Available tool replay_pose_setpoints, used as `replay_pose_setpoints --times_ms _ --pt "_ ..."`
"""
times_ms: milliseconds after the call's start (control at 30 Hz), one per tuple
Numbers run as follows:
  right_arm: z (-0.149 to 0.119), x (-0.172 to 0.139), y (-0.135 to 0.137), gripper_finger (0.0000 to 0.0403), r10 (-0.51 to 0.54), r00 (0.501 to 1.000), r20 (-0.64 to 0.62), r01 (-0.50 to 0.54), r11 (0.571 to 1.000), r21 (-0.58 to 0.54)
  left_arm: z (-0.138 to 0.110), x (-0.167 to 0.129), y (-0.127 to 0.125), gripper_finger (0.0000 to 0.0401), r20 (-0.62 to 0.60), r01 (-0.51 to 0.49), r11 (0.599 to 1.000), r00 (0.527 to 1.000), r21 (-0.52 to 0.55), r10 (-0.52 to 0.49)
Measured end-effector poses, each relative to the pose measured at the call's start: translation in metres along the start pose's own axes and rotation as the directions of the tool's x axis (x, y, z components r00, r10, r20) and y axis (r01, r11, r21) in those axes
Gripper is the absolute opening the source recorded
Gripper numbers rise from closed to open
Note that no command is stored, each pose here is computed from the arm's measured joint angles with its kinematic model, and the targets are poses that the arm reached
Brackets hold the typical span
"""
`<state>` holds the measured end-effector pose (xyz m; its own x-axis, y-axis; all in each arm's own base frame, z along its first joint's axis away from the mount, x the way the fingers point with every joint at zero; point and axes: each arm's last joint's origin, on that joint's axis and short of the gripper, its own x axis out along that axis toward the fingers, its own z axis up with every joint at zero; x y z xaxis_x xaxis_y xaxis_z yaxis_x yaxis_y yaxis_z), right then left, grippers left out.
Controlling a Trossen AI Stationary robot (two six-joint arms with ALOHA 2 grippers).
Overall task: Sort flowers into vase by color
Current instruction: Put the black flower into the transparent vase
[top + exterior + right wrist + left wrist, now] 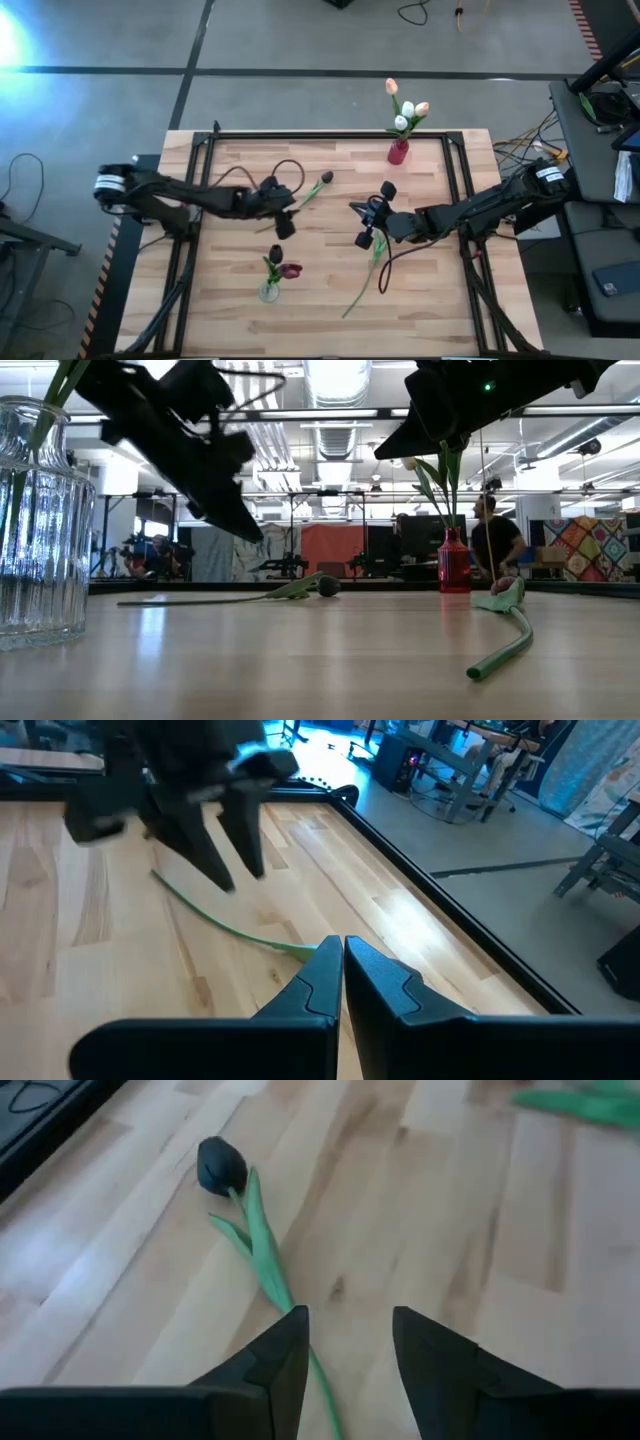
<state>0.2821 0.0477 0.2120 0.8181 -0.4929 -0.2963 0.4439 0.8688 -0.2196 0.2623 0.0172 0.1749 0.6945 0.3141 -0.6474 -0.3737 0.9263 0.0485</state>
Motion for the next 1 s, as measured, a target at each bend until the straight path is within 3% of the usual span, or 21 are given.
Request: replay_pose_setpoints --times_ms 333,567,700,867,1000 --pt "0.000 0.000 0.000 0.0009 0.000 1.000 0.000 0.000 1.000 0.000 0.004 0.058 0.019 0.0140 -0.140 -0.022 1.000 0.990 0.015 0.024" --pt "0.000 0.000 0.000 0.0009 0.000 1.000 0.000 0.000 1.000 0.000 0.006 0.079 0.028 0.0155 -0.176 -0.038 0.999 0.984 0.013 0.040" --pt "0.000 0.000 0.000 0.0009 0.000 1.000 0.000 0.000 1.000 0.000 0.006 0.089 0.030 0.0151 -0.198 0.010 1.000 0.980 -0.003 -0.010" --pt "0.000 0.000 0.000 0.0009 0.000 1.000 0.000 0.000 1.000 0.000 0.003 0.097 0.037 0.0121 -0.218 0.011 1.000 0.976 -0.010 -0.013" --pt "0.000 0.000 0.000 0.0009 0.000 1.000 -0.001 0.000 1.000 0.000 0.002 0.098 0.043 0.0063 -0.225 0.003 1.000 0.974 -0.011 -0.005"
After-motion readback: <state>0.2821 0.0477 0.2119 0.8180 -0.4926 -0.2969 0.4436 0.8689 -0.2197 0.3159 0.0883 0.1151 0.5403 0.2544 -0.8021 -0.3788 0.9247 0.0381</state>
